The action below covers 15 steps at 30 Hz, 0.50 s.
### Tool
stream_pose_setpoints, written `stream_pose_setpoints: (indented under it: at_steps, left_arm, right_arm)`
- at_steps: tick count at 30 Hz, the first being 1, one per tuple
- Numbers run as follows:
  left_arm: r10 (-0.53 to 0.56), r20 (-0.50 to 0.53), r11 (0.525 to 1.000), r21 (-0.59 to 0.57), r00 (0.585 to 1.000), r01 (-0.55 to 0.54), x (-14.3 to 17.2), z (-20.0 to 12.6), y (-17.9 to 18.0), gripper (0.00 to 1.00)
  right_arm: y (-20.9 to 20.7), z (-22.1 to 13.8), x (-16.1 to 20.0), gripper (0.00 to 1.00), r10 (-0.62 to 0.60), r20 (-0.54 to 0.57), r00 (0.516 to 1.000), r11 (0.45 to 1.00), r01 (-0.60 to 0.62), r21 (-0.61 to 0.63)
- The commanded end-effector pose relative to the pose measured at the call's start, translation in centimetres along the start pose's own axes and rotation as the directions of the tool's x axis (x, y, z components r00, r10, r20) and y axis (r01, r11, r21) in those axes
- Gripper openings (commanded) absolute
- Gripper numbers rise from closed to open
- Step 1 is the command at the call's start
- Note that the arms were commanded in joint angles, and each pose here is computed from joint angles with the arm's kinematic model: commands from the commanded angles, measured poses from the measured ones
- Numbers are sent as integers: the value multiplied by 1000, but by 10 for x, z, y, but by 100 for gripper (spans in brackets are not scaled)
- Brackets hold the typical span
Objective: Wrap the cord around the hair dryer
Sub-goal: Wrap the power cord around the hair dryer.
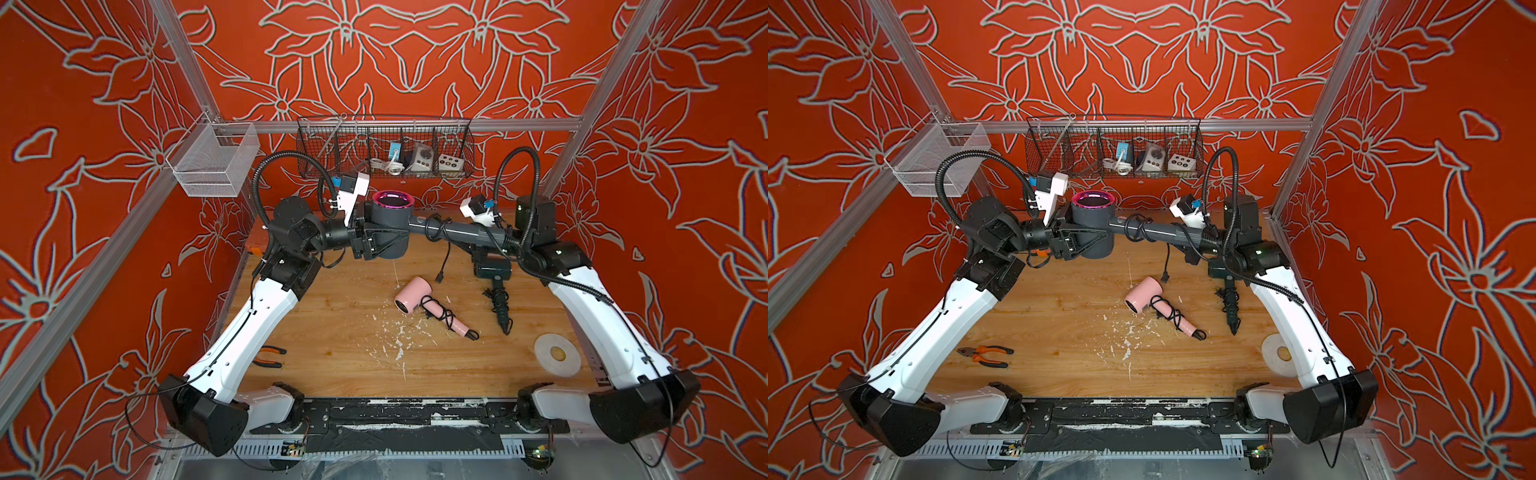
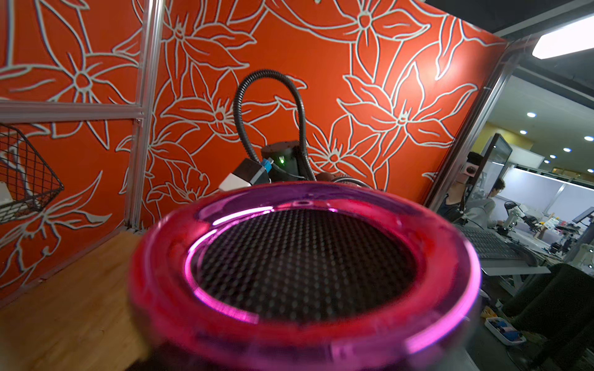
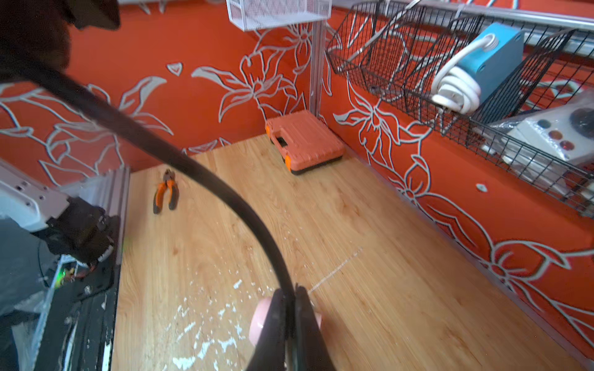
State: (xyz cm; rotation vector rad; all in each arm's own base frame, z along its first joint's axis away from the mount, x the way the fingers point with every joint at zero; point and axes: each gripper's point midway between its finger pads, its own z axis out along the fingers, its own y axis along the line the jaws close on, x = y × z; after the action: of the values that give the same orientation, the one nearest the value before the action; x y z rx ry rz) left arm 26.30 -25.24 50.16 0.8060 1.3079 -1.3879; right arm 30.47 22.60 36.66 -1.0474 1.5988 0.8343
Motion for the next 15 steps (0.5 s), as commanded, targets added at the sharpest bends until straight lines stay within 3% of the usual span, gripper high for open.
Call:
stream_pose_setpoints:
  at_steps: [1, 8, 15]
  left_arm:
    - [103, 178, 994, -51, 979, -96, -51, -7, -5, 0]
    - [74, 289, 984, -179, 954, -22, -65, -13, 36, 0]
    - [143, 251, 941, -334, 957, -53, -65, -16, 64, 0]
  right_arm:
    - [7, -4, -16, 0, 30, 110, 993, 999, -27, -34]
    - [27, -10, -12, 0, 83, 173, 981, 993, -67, -95]
    - [60, -21, -9, 0, 107, 176, 979, 987, -84, -136]
